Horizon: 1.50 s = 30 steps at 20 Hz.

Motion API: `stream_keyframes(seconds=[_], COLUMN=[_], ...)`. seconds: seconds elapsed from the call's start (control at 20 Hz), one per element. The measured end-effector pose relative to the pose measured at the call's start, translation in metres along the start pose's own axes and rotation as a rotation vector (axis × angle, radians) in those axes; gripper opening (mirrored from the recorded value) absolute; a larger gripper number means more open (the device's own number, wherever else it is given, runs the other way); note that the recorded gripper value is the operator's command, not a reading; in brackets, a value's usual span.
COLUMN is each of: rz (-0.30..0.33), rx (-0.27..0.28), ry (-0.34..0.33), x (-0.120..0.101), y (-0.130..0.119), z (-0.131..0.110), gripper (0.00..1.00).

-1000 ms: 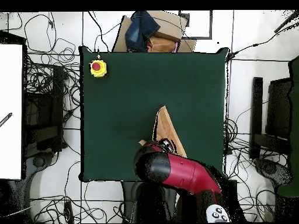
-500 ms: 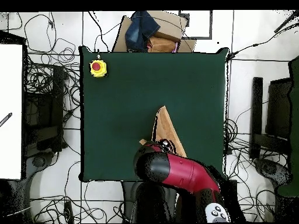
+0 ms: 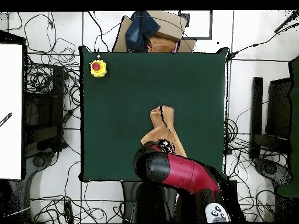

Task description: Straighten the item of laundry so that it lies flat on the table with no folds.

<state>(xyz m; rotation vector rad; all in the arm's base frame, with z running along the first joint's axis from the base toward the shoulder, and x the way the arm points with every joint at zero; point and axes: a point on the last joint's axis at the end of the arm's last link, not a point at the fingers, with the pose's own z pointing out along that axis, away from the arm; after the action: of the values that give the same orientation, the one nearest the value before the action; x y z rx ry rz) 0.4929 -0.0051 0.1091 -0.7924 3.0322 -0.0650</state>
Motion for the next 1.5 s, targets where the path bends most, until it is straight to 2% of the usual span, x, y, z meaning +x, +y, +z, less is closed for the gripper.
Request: stream_keyframes(seconds=[0.85, 1.2, 1.5], rz=[0.001, 0.004, 0.003], rx=[0.001, 0.015, -0.005], ry=[-0.001, -0.016, 0.002], x=[0.000, -0.001, 0.004], y=[0.000, -0.003, 0.003], z=[0.001, 0.027, 0.050], gripper=[1.00, 1.00, 1.00])
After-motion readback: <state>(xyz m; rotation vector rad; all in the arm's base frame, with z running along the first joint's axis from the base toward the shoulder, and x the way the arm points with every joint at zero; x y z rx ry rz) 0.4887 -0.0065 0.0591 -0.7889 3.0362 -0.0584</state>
